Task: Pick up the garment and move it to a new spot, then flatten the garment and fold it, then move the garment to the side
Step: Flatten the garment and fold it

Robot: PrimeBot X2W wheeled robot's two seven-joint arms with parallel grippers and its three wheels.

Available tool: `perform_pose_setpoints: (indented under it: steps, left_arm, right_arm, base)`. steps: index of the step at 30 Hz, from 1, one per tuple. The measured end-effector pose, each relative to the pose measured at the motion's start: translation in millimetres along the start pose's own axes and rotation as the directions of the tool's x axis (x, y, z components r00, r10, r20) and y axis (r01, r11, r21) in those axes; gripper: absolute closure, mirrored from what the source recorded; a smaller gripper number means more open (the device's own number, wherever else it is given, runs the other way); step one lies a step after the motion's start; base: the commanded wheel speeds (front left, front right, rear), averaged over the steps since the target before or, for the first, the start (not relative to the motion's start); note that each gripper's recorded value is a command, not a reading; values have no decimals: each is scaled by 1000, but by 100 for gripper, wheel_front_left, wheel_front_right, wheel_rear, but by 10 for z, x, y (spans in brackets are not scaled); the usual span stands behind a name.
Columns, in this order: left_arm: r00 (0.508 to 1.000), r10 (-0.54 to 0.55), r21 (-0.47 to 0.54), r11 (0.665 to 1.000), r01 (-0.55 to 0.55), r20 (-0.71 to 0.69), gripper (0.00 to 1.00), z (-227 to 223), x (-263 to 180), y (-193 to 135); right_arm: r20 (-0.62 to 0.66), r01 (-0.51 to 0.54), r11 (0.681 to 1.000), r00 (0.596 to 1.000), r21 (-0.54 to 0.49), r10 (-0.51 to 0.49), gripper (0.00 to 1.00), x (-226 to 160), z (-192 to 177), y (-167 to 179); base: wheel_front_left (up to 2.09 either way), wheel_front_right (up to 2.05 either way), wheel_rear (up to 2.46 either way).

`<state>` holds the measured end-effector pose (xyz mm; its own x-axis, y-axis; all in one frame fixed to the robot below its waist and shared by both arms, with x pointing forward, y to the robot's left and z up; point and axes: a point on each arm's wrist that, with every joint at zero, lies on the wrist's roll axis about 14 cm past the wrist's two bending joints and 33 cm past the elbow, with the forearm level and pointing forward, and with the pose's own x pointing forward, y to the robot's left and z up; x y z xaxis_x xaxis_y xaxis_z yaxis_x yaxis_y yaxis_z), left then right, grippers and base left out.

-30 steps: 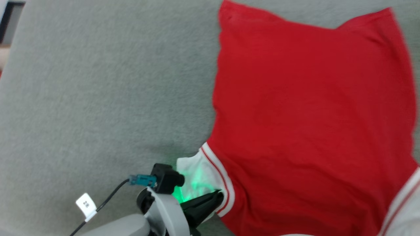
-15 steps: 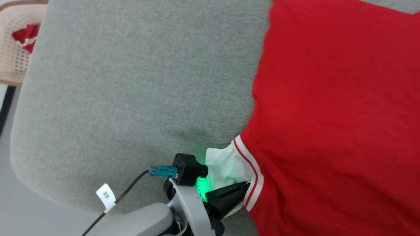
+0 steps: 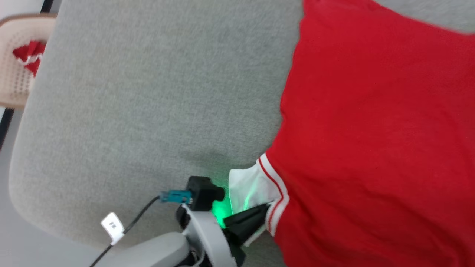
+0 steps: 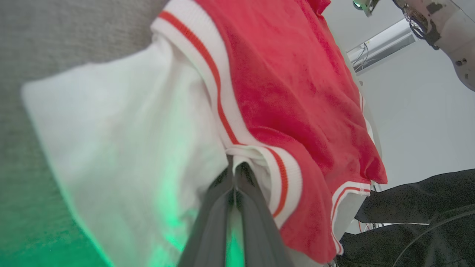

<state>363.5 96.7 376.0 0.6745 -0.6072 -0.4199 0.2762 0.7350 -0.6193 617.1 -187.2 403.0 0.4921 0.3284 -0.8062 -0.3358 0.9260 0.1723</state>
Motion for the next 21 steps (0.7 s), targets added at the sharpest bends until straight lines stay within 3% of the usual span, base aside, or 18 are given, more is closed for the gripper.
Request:
perform_pose_setpoints:
  steps: [6, 12, 21]
  left_arm:
    - [1000, 17, 27, 999, -17, 19, 100, 70, -66, 52]
    - [1000, -3, 56, 998, 3, 9, 100, 84, -42, 21]
    - [1000, -21, 124, 992, 18, 18, 100, 192, 19, -9]
  right_arm:
    - [-25, -18, 1000, 1000, -7, 18, 100, -444, -437, -83]
    - [-145, -22, 1000, 989, -9, 21, 100, -953, -1230, -143]
    - [-356, -161, 985, 919, 60, 172, 100, -1525, -2650, 407]
  base:
    - [0, 0, 0]
    - [0, 0, 0]
    - [0, 0, 0]
